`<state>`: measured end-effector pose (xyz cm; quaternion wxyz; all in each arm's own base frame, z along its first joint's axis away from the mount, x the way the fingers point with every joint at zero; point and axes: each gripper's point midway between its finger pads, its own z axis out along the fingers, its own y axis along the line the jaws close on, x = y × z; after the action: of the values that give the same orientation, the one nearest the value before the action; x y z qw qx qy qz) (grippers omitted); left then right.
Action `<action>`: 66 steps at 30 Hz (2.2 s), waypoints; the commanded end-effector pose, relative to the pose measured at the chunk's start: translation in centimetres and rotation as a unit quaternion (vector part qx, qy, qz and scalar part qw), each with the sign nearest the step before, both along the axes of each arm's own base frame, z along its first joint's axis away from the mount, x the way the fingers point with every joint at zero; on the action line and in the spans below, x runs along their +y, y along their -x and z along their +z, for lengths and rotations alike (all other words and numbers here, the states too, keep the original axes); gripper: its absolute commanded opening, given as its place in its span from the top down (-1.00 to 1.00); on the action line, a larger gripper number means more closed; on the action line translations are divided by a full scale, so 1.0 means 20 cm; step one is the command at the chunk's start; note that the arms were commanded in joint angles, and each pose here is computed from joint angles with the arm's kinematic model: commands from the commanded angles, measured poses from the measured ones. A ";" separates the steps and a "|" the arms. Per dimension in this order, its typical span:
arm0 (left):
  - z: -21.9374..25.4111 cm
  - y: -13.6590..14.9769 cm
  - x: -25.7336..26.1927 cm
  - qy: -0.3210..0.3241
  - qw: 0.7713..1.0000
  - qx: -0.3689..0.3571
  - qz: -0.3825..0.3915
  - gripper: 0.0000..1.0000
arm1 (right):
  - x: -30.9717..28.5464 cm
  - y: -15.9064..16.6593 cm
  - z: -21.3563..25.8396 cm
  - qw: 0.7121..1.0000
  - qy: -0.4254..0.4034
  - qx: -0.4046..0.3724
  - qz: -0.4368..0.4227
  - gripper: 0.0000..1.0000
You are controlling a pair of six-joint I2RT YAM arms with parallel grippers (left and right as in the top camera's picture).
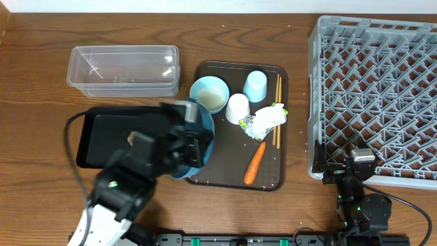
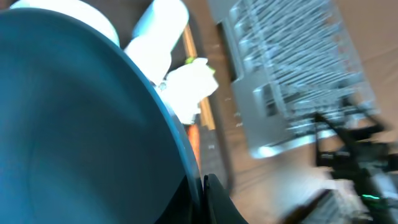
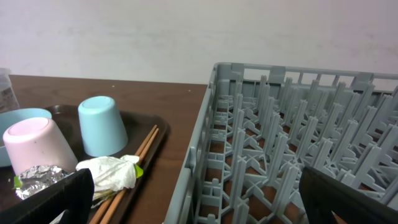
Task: Sort waste into correct bins and load items into the dishwasher rack
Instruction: 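Carry the blue plate back and set it on the brown tray, then move the left gripper to the carrot and grasp it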
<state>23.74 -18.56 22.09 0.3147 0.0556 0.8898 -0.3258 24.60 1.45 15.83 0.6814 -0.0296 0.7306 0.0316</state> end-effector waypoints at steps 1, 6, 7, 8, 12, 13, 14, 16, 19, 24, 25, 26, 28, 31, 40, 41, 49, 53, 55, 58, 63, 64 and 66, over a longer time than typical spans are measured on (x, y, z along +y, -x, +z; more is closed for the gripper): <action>-0.10 -0.11 0.03 -0.093 0.993 -0.029 0.062 0.88 | -0.01 0.00 0.00 1.000 -0.005 0.000 -0.007 -0.98; -0.25 -0.15 -0.19 -0.116 0.993 -0.024 0.020 0.88 | -0.01 0.00 0.00 1.000 -0.005 0.000 -0.007 -0.99; -0.27 -0.15 -0.23 -0.116 0.993 -0.025 0.012 0.88 | -0.01 0.00 0.00 1.000 -0.005 0.000 -0.007 -0.99; -0.30 -0.16 -0.27 -0.116 0.993 -0.026 0.004 0.88 | -0.01 0.00 0.00 1.000 -0.005 0.000 -0.007 -0.99; -0.40 -0.17 -0.36 -0.124 0.992 -0.020 -0.011 0.88 | -0.01 0.00 0.00 1.000 -0.005 0.000 -0.007 -0.98; -0.43 -0.17 -0.37 -0.130 0.991 -0.015 -0.013 0.88 | -0.01 0.00 0.00 1.000 -0.005 0.000 -0.007 -0.98; -0.46 -0.17 -0.37 -0.136 0.991 -0.008 -0.014 0.88 | -0.01 0.00 0.00 1.000 -0.005 0.000 -0.007 -0.99; -0.51 -0.17 -0.37 -0.147 0.989 0.004 -0.015 0.88 | -0.01 0.00 0.00 1.000 -0.005 0.000 -0.007 -0.99; -0.55 -0.17 -0.36 -0.156 0.987 0.013 -0.017 0.88 | -0.01 0.00 0.00 1.000 -0.005 0.000 -0.007 -0.98; -0.60 -0.16 -0.35 -0.168 0.985 0.026 -0.019 0.87 | -0.01 0.00 0.00 1.000 -0.005 0.000 -0.007 -0.98; -0.61 -0.16 -0.35 -0.169 0.985 0.028 -0.019 0.88 | -0.01 0.00 0.00 1.000 -0.005 0.000 -0.007 -0.99; -0.61 -0.15 -0.35 -0.171 0.985 0.031 -0.018 0.88 | -0.01 0.00 0.00 1.000 -0.005 0.000 -0.007 -0.98; -0.62 -0.14 -0.35 -0.172 0.984 0.036 -0.021 0.88 | -0.01 0.00 0.00 1.000 -0.005 0.000 -0.007 -0.99; -0.63 -0.12 -0.35 -0.175 0.983 0.040 -0.024 0.66 | -0.01 0.00 0.00 1.000 -0.005 0.000 -0.007 -0.98; -0.62 -0.12 -0.35 -0.173 0.984 0.041 -0.026 0.10 | -0.01 0.00 0.00 1.000 -0.005 0.000 -0.007 -0.99; -0.62 -0.11 -0.36 -0.168 0.984 0.044 -0.032 0.10 | -0.01 0.00 0.00 1.000 -0.005 0.000 -0.007 -0.99; -0.57 -0.02 -0.46 -0.144 0.985 0.052 -0.080 0.10 | -0.01 0.00 0.00 1.000 -0.005 0.000 -0.007 -0.99; -0.53 0.06 -0.52 -0.149 0.982 0.044 -0.111 0.10 | -0.01 0.00 0.00 1.000 -0.005 0.000 -0.007 -0.98; -0.53 0.11 -0.56 -0.159 0.977 0.034 -0.138 0.10 | -0.01 0.00 0.00 1.000 -0.005 0.000 -0.007 -0.98; -0.53 0.15 -0.58 -0.174 0.972 0.021 -0.155 0.10 | -0.01 0.00 0.00 1.000 -0.005 0.000 -0.007 -0.98; -0.56 0.19 -0.58 -0.199 0.963 0.011 -0.179 0.08 | -0.01 0.00 0.00 1.000 -0.005 0.000 -0.007 -0.99; -0.58 0.20 -0.58 -0.206 0.960 0.011 -0.188 0.07 | -0.01 0.00 0.00 1.000 -0.005 0.000 -0.007 -0.98; -0.62 0.23 -0.58 -0.221 0.954 0.015 -0.201 -0.03 | -0.01 0.00 0.00 1.000 -0.005 0.000 -0.007 -0.99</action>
<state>18.99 -29.70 9.46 0.1998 0.2699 0.9222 -0.1920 24.60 1.45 15.83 0.6814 -0.0296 0.7306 0.0316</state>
